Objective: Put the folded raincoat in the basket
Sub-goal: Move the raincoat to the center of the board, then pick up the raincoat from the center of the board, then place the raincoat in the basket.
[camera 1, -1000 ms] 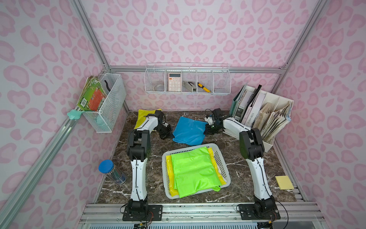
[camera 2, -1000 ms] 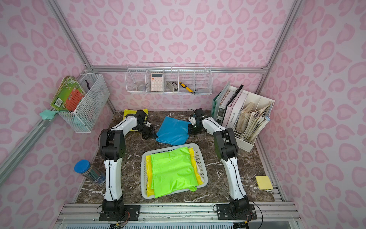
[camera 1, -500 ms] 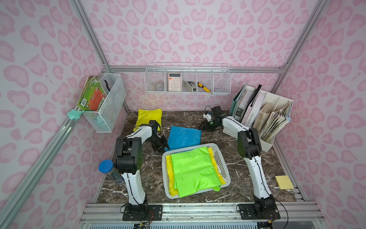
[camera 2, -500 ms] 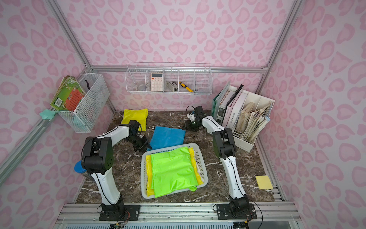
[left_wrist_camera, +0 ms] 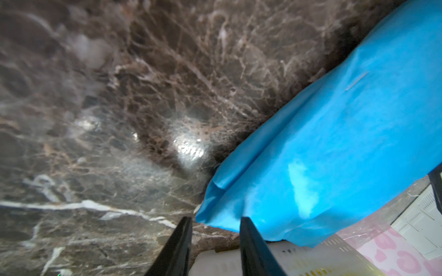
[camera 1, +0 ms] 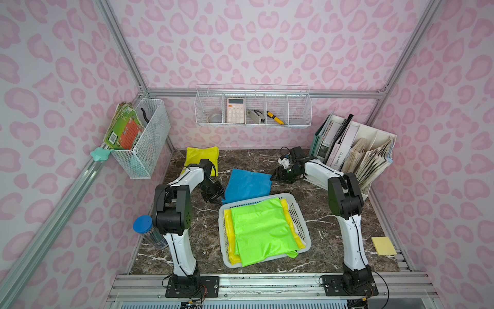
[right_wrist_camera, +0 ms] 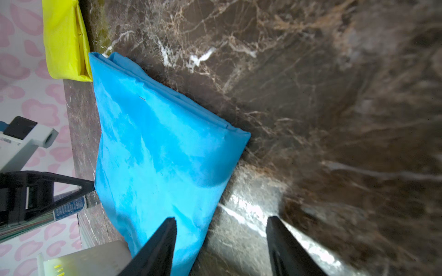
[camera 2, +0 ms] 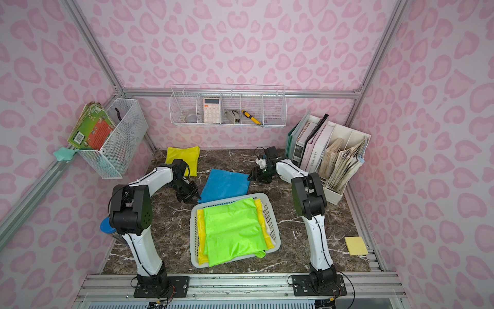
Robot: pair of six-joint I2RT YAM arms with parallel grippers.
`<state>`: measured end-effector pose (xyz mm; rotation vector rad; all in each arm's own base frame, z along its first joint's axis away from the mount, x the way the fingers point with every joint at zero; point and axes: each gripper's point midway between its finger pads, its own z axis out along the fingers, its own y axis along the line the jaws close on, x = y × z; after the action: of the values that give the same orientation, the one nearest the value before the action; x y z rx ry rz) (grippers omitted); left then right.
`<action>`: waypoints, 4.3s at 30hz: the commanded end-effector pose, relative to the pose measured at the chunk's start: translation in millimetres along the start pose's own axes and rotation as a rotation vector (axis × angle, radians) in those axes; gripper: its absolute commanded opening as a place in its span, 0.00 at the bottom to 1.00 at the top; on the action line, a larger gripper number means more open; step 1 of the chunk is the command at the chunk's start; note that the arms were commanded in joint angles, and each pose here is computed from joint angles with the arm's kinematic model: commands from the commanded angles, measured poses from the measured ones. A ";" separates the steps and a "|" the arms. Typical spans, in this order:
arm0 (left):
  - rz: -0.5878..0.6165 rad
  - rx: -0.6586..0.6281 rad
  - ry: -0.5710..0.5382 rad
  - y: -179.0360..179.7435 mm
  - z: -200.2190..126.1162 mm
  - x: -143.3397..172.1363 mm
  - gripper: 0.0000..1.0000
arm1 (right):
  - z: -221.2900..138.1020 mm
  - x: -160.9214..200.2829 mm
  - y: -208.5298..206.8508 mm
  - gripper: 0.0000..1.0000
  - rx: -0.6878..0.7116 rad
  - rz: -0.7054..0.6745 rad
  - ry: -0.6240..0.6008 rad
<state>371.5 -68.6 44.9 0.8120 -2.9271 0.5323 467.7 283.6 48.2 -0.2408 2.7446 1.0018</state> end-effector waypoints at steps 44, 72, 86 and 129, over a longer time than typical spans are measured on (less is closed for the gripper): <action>-0.001 0.168 -0.022 -40.5 12.0 -38.5 0.44 | 55.9 -17.5 -10.4 0.39 -0.039 -0.003 0.053; 0.016 0.382 -0.004 -75.9 46.8 -54.1 0.46 | 50.3 -34.4 -12.7 0.00 -0.045 -0.001 0.002; 0.046 0.270 -0.126 -77.6 9.4 -72.5 0.00 | 29.4 -53.4 22.2 0.00 -0.102 -0.036 -0.052; 0.074 0.282 -0.012 -4.2 -110.0 222.8 0.00 | -136.2 193.9 129.9 0.00 -0.190 -0.037 -0.064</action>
<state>189.2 -144.3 189.0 0.6522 -2.9688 1.0050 233.9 287.1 185.0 -0.3427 2.5949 1.2867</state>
